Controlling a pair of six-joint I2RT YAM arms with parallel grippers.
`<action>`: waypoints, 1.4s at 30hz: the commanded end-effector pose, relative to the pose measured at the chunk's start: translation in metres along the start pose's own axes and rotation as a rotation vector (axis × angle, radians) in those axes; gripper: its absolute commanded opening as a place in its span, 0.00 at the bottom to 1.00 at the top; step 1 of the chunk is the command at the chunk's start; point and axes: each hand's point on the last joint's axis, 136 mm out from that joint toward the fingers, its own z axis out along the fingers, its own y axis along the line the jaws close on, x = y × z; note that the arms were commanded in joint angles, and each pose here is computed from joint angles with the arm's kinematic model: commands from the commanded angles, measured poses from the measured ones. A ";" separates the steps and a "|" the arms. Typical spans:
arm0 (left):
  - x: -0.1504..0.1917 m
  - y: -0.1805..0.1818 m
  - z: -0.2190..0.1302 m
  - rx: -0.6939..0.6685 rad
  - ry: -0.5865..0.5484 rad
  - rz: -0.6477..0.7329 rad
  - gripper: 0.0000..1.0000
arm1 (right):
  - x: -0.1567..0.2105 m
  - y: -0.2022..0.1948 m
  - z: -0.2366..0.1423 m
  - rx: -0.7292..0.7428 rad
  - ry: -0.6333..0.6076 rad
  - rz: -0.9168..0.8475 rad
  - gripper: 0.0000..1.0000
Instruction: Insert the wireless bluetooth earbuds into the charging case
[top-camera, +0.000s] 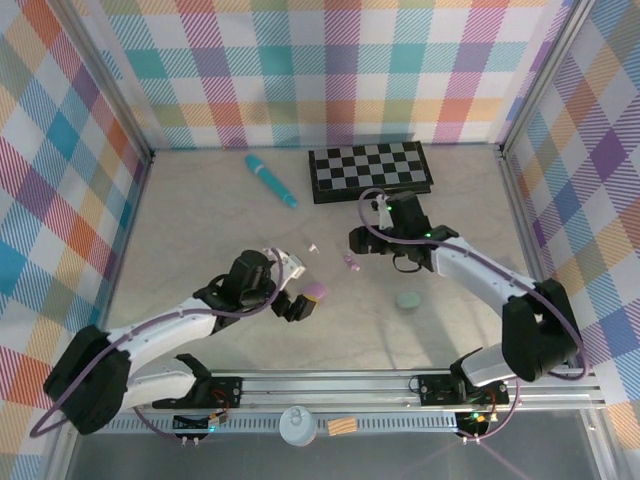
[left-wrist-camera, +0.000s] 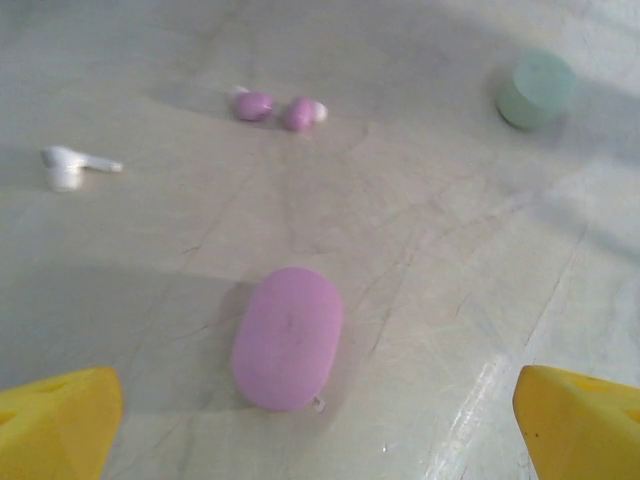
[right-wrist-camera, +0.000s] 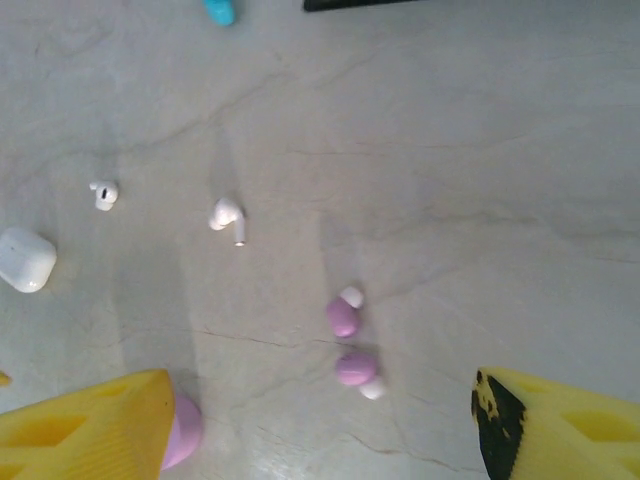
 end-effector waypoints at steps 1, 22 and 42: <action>-0.003 -0.011 0.019 0.061 -0.023 0.178 0.98 | 0.010 -0.003 -0.008 -0.018 0.008 0.005 0.78; 0.043 0.017 0.080 0.009 0.190 0.126 0.79 | 0.022 -0.001 -0.017 -0.043 0.012 0.043 0.79; 0.047 0.004 0.064 0.046 0.138 0.120 0.37 | 0.017 0.003 -0.014 -0.075 0.021 0.119 0.79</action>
